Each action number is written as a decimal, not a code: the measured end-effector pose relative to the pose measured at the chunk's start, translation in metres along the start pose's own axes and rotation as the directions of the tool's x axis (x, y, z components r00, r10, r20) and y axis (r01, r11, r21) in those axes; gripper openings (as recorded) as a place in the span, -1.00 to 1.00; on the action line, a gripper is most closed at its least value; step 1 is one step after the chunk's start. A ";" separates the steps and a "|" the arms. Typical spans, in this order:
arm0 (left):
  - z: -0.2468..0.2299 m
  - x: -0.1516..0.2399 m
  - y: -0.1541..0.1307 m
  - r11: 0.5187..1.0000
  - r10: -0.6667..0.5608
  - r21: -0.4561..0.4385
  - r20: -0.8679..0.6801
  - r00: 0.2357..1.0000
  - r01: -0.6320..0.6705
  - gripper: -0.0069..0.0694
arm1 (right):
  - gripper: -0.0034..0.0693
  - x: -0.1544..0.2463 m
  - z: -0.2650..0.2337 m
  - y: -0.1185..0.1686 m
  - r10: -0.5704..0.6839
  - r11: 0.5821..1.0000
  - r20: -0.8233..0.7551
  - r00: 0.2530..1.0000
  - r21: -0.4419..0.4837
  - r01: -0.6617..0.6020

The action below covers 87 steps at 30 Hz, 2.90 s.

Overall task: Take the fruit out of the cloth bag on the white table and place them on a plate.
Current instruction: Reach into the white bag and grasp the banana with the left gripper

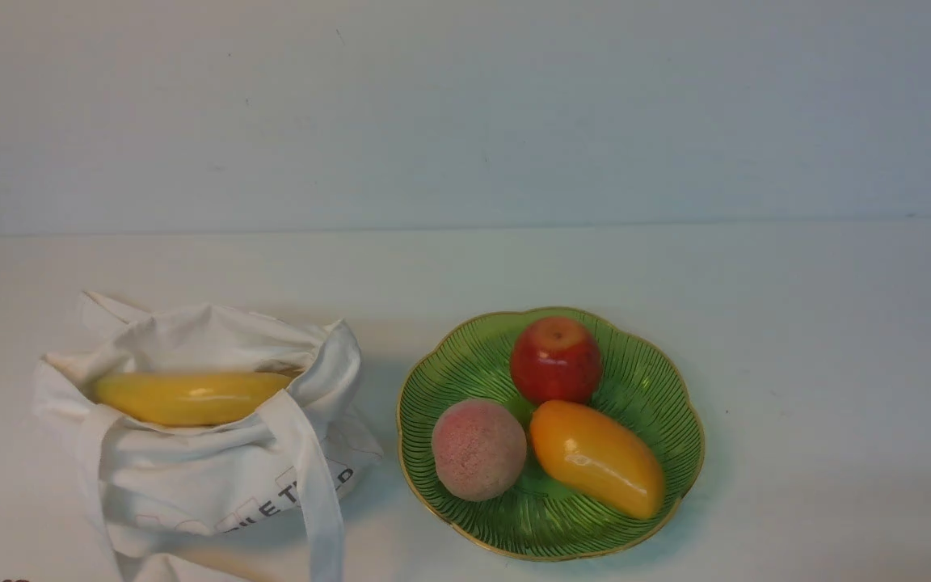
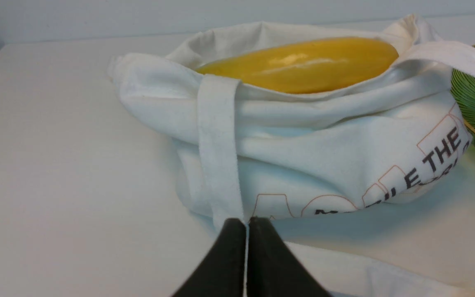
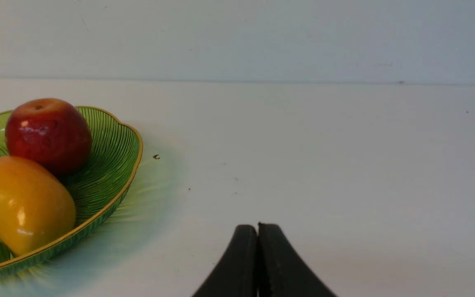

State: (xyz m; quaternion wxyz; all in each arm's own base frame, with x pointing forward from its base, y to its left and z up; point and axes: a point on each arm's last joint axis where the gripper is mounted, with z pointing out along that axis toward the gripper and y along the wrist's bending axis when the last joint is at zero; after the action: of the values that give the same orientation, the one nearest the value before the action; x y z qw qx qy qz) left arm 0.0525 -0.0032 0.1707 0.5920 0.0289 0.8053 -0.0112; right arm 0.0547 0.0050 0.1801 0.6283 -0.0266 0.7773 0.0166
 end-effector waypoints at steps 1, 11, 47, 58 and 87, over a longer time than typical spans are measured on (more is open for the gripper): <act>0.000 0.000 0.000 1.000 0.000 0.000 0.000 1.000 0.000 -0.84 | -0.94 0.000 0.000 0.000 0.000 1.000 0.000 1.000 0.000 0.000; 0.000 0.000 0.000 1.000 0.000 0.000 0.000 1.000 0.000 -0.84 | -0.94 0.000 0.000 0.000 0.000 1.000 0.000 1.000 0.000 0.000; -0.002 -0.019 -0.004 0.865 -0.500 0.139 0.164 0.850 0.482 -0.84 | -0.94 0.000 0.000 0.000 0.000 1.000 0.000 1.000 0.000 0.000; -0.051 -0.100 0.017 0.787 -0.590 0.362 0.677 0.439 0.499 -0.84 | -0.94 0.000 0.000 0.000 0.000 1.000 0.000 1.000 0.000 0.000; 0.123 -0.178 -0.006 0.849 0.514 0.430 -0.536 0.670 -0.308 -0.72 | -0.94 0.000 0.000 0.000 0.001 1.000 0.000 1.000 0.000 -0.001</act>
State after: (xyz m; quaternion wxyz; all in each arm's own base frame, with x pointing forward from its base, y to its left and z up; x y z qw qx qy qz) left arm 0.2225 -0.0213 0.3041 0.2605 0.3043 0.9162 0.0112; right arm 0.0547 0.0050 0.1801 0.6283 -0.0263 0.7773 0.0169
